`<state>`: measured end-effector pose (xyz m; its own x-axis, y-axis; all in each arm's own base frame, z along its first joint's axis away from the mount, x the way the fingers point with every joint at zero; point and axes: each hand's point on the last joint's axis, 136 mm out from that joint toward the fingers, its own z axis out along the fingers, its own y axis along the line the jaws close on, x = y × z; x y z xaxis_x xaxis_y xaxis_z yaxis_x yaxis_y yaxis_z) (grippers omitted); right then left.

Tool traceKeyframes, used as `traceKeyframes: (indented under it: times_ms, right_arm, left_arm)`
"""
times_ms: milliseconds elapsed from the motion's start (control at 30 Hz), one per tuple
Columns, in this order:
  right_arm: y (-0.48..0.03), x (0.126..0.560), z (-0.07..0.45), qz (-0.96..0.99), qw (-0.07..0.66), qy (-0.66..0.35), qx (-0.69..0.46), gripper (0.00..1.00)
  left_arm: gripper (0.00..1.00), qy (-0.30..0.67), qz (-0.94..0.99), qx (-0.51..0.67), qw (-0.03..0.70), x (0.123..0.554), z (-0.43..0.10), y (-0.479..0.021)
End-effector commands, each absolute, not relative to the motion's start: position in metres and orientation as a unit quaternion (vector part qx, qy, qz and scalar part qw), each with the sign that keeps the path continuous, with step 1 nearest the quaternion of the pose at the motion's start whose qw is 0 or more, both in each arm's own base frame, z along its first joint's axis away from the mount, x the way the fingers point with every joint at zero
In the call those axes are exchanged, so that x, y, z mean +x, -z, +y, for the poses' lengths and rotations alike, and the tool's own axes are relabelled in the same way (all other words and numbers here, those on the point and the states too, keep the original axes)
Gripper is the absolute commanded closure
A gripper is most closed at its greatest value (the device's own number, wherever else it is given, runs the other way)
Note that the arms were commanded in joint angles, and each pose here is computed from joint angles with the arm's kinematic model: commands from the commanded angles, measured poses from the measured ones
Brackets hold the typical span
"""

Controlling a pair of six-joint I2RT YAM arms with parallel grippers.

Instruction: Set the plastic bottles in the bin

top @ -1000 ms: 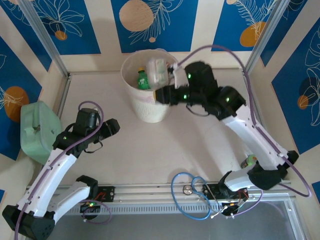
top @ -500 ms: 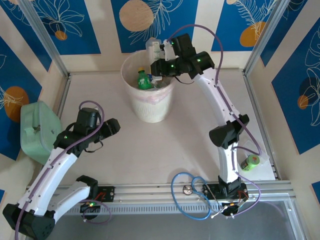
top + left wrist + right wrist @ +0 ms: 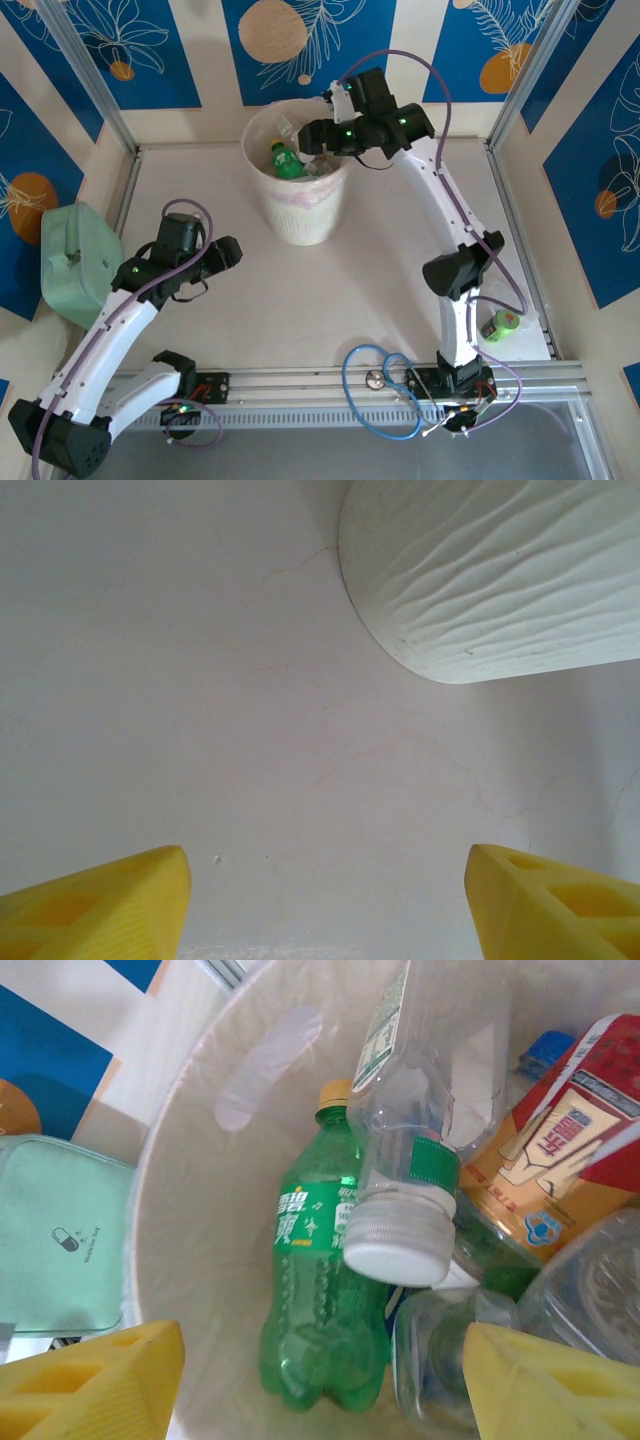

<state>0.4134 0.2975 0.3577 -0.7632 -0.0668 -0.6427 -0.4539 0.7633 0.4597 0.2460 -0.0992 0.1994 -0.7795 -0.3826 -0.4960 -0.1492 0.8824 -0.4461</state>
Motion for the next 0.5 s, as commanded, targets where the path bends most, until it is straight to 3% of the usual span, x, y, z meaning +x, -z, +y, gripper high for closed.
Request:
traceKeyframes:
  times_ms: [0, 200, 400, 467]
  right_arm:
    - [-0.413, 0.383, 0.279, 0.859, 0.371, -0.319, -0.152, 0.26]
    - [-0.409, 0.338, 0.222, 0.859, 0.435, -0.251, -0.097, 0.24]
    - [-0.312, 0.293, 0.123, 0.877, 0.465, -0.115, 0.02, 0.05]
    - [-0.26, 0.274, 0.081, 0.887, 0.445, -0.071, 0.103, 0.15]
  left_arm:
    - [0.27, 0.197, 0.916, -0.137, 0.321, 0.253, -0.097, -0.217]
    - [0.23, 0.173, 0.909, -0.119, 0.36, 0.259, -0.088, -0.243]
    - [0.0, 0.05, 0.883, -0.13, 0.448, 0.277, -0.044, -0.264]
    - [0.0, -0.001, 0.872, -0.125, 0.473, 0.288, -0.03, -0.264]
